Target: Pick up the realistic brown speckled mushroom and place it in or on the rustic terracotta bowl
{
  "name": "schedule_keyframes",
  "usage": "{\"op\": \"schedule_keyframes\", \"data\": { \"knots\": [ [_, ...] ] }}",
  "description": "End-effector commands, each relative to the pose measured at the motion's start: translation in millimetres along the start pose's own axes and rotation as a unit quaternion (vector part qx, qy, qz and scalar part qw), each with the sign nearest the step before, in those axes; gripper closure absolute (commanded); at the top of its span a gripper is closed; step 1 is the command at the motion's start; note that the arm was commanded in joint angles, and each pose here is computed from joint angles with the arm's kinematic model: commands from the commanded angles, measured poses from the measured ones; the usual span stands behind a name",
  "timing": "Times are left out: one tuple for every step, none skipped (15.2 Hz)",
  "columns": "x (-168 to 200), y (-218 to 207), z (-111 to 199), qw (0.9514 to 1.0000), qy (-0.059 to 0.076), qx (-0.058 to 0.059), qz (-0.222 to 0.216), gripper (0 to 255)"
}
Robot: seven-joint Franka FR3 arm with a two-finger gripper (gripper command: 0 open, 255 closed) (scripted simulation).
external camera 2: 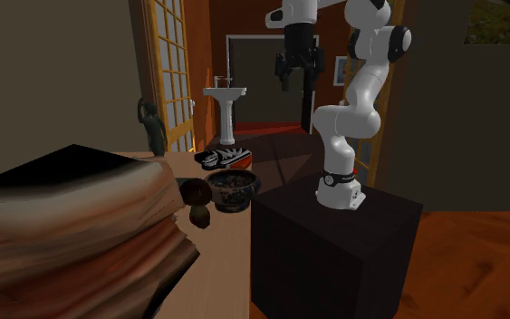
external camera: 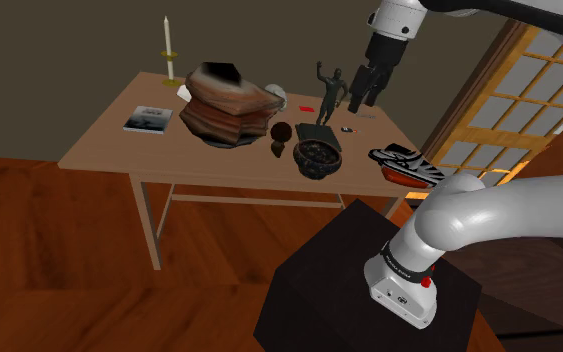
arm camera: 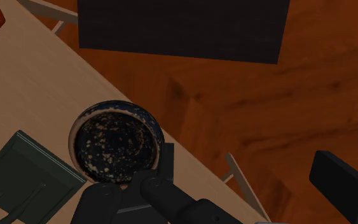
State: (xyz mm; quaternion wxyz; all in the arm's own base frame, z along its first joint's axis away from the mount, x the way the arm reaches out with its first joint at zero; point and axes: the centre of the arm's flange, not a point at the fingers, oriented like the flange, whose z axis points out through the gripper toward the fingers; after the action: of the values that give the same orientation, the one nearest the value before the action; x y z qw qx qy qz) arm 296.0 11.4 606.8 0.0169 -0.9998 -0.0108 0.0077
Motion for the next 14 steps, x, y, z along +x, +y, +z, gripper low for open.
{"op": "schedule_keyframes", "data": {
  "knots": [
    [0.0,0.0,0.0,1.0,0.0,0.0,0.0,0],
    [11.1,5.2,6.3,1.0,0.0,0.004,0.002,0],
    [22.1,10.5,12.6,1.0,-0.001,0.008,0.004,0],
    [33.1,15.7,18.9,0.9999,-0.001,0.012,0.006,0],
    [44.0,21.0,25.3,0.9998,-0.002,0.016,0.009,0],
    [55.0,26.2,31.8,0.9997,-0.002,0.02,0.011,0],
    [65.9,31.4,38.3,0.9996,-0.003,0.024,0.013,0],
    [76.8,36.7,44.9,0.9995,-0.003,0.028,0.015,0],
    [87.6,41.9,51.5,0.9993,-0.004,0.032,0.017,0],
    [98.5,47.1,58.1,0.9992,-0.004,0.036,0.019,0],
    [109.3,52.3,64.9,0.999,-0.005,0.04,0.021,0],
    [120.0,57.5,71.6,0.9987,-0.005,0.044,0.024,0],
    [130.8,62.7,78.5,0.9985,-0.006,0.048,0.026,0],
    [141.5,67.9,85.3,0.9982,-0.006,0.052,0.028,0]
  ]
}}
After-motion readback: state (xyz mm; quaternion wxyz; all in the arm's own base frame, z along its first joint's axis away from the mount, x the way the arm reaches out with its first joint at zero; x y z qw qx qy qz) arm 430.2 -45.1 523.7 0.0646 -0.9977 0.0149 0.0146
